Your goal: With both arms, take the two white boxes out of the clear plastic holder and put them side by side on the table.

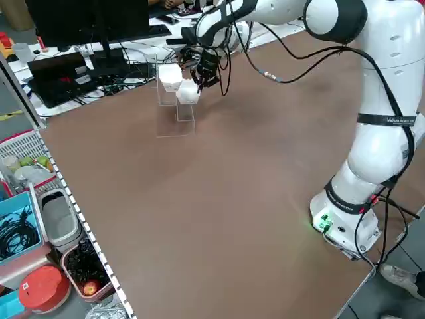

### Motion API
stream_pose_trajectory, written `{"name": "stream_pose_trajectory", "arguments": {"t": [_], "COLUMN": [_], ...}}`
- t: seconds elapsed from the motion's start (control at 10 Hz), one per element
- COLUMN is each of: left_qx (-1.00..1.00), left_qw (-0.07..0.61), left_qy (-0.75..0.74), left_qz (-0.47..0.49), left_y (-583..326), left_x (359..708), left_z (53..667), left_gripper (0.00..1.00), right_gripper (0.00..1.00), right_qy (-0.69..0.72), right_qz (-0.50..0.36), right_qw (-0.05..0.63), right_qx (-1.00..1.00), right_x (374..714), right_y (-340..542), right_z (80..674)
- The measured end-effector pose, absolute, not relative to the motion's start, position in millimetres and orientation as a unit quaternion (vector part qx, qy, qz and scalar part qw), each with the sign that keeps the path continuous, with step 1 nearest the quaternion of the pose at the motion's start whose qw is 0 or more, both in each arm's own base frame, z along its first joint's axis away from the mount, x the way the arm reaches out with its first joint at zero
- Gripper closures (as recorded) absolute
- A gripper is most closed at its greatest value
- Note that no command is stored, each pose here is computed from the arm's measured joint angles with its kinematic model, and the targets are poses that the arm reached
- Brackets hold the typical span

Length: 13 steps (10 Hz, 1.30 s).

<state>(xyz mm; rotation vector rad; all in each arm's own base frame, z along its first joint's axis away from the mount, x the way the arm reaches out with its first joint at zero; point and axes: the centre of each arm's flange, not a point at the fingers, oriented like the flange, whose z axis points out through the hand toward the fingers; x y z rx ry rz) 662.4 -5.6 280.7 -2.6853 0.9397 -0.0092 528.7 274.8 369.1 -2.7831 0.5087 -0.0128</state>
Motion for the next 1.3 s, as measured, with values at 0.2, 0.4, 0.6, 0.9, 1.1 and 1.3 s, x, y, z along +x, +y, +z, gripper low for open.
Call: {"name": "stream_pose_trajectory", "arguments": {"t": [0.2, 0.4, 0.6, 0.9, 1.1, 1.3], "left_qx": [-0.942, -0.957, -0.976, -0.994, -0.997, -0.998], "left_qw": [0.143, 0.127, 0.096, 0.046, 0.008, 0.002], "left_qy": [0.303, 0.262, 0.198, 0.098, 0.075, 0.065], "left_qz": [0.012, 0.011, -0.005, -0.019, -0.008, 0.015], "left_y": [-14.3, -63.9, -138.3, -249.5, -318.5, -382.8], "left_x": [665.5, 662.1, 645.8, 610.5, 582.1, 546.8], "left_z": [300.0, 329.1, 353.5, 364.2, 365.5, 339.2], "left_gripper": [0.98, 0.98, 0.98, 0.98, 0.98, 0.98], "right_gripper": [0.0, 0.0, 0.0, 0.0, 0.0, 0.0], "right_qy": [0.184, 0.184, 0.185, 0.186, 0.188, 0.189], "right_qz": [-0.003, -0.003, -0.003, -0.003, 0.001, 0.004], "right_qw": [0.155, 0.154, 0.154, 0.154, 0.15, 0.147], "right_qx": [-0.971, -0.971, -0.971, -0.97, -0.971, -0.971], "right_x": [524.2, 522.5, 522.8, 523.0, 521.2, 519.7], "right_y": [286.7, 290.6, 289.9, 289.1, 286.6, 284.8], "right_z": [362.1, 360.4, 360.2, 359.7, 354.8, 350.8]}}
